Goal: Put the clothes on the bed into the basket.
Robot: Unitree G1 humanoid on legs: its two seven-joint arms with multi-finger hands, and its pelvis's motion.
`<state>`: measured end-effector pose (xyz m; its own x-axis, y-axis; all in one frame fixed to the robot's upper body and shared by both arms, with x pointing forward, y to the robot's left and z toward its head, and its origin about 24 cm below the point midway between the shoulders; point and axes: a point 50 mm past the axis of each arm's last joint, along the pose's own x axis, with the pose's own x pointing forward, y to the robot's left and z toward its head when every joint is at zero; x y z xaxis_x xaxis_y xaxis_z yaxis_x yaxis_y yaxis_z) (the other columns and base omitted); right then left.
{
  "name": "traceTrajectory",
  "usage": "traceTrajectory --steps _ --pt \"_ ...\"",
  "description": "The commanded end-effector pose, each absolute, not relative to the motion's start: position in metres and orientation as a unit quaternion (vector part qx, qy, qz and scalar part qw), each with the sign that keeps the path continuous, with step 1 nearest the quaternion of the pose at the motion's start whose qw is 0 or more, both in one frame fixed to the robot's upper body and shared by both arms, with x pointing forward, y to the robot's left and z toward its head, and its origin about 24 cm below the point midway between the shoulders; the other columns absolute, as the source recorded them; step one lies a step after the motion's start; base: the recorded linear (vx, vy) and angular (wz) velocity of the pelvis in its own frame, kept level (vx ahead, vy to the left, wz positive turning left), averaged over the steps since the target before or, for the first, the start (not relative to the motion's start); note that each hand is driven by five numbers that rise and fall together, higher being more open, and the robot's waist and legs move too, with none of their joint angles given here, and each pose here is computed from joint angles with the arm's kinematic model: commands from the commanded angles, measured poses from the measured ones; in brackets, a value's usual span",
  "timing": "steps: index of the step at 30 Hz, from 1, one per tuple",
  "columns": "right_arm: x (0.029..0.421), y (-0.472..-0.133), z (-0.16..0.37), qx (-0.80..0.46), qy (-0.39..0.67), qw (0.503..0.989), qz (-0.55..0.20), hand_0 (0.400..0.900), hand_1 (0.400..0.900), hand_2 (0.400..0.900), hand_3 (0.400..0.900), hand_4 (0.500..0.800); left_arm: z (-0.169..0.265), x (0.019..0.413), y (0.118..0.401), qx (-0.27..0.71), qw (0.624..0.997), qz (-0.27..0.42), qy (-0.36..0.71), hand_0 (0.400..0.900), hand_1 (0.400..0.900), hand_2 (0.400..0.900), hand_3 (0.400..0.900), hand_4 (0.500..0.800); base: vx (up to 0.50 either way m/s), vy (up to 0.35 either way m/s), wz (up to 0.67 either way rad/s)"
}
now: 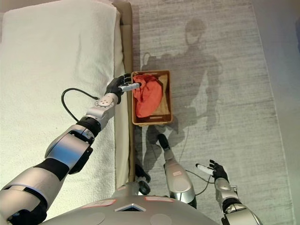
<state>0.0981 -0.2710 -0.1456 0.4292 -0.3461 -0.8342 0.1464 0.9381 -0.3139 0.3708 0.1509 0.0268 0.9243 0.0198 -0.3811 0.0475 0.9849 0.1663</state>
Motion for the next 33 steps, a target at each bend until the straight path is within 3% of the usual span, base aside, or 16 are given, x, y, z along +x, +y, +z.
traceTrajectory --steps 1,7,13,20,27,33 --pt "0.099 -0.301 -0.135 -0.108 0.51 0.832 -0.191 0.9 0.9 0.9 0.9 0.8 0.05 0.383 0.165 0.109 0.982 0.015 0.151 0.9 0.9 0.9 0.9 0.8 -0.016 -0.018 0.24" --pt "0.108 -0.286 -0.14 -0.105 0.517 0.834 -0.16 0.9 0.9 0.9 0.9 0.8 -0.013 0.338 0.198 0.112 0.964 0.04 0.238 0.9 0.9 0.9 0.9 0.8 -0.025 -0.004 0.45" --pt "0.122 -0.275 -0.141 -0.117 0.517 0.839 -0.125 0.9 0.9 0.9 0.9 0.8 -0.079 0.265 0.231 0.135 0.923 0.051 0.356 0.9 0.9 0.9 0.9 0.8 -0.059 0.052 0.36" --pt "0.12 -0.269 -0.144 -0.125 0.533 0.831 -0.097 0.9 0.9 0.9 0.9 0.8 -0.123 0.192 0.245 0.192 0.868 0.007 0.458 0.9 0.9 0.9 0.9 0.8 -0.069 0.063 0.33" --pt "0.115 -0.253 -0.151 -0.134 0.553 0.821 -0.055 0.9 0.9 0.9 0.9 0.8 -0.151 0.12 0.253 0.186 0.809 0.012 0.557 0.9 0.9 0.9 0.9 0.8 -0.04 0.099 0.17" --pt "0.114 -0.245 -0.154 -0.133 0.557 0.819 -0.041 0.9 0.9 0.9 0.9 0.8 -0.157 0.095 0.256 0.176 0.788 0.032 0.589 0.9 0.9 0.9 0.9 0.8 -0.025 0.067 0.18"
